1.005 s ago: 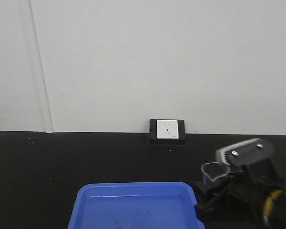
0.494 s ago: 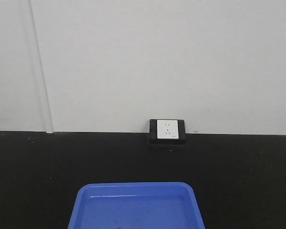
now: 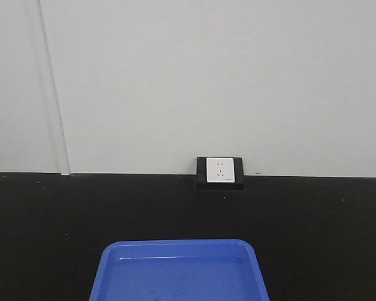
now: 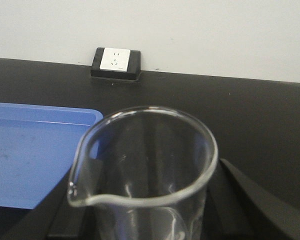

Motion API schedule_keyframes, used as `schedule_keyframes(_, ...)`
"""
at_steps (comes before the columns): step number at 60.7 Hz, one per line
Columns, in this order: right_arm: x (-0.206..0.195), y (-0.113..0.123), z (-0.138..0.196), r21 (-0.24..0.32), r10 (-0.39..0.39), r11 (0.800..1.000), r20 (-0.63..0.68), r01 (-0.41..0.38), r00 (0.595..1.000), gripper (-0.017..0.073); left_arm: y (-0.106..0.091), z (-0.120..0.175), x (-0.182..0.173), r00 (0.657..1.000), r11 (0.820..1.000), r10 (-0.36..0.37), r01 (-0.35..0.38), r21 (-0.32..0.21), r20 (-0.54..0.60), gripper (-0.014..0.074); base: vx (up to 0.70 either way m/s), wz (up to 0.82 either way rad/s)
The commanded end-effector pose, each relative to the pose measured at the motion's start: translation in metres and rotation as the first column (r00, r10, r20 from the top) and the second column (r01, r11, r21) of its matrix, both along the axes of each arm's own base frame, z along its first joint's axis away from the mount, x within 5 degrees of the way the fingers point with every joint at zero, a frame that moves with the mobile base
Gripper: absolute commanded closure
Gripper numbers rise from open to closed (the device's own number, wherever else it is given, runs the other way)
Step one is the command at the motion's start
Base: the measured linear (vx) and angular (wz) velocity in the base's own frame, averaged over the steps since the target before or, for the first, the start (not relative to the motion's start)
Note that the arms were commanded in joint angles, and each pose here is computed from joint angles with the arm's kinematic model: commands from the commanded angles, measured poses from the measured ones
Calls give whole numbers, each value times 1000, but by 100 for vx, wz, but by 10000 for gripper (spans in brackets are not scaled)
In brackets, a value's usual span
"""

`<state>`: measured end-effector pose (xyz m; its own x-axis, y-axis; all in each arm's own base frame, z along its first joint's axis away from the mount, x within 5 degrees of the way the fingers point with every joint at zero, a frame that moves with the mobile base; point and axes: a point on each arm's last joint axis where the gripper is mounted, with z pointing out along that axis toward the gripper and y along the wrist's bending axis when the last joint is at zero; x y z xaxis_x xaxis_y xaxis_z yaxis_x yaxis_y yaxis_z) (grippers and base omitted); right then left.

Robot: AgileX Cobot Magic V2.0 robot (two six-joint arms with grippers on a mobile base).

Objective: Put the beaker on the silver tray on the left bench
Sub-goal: 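Hold the beaker in the right gripper while driving to the other bench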

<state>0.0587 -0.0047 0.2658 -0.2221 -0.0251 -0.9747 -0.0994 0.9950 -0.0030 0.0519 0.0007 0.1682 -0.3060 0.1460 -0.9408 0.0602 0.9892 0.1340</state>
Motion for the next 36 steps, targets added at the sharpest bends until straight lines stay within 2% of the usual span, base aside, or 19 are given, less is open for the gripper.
schedule_keyframes(1, 0, 2, 13, 1, 27, 1000, 71, -27, 997, 571, -1, 1, 2, 997, 1000, -12, 12, -3, 70, 592, 0, 0)
schedule_keyframes(36, 0, 2, 13, -1, 26, 1000, 71, -26, 997, 571, -1, 1, 2, 997, 1000, -12, 12, -3, 70, 592, 0, 0)
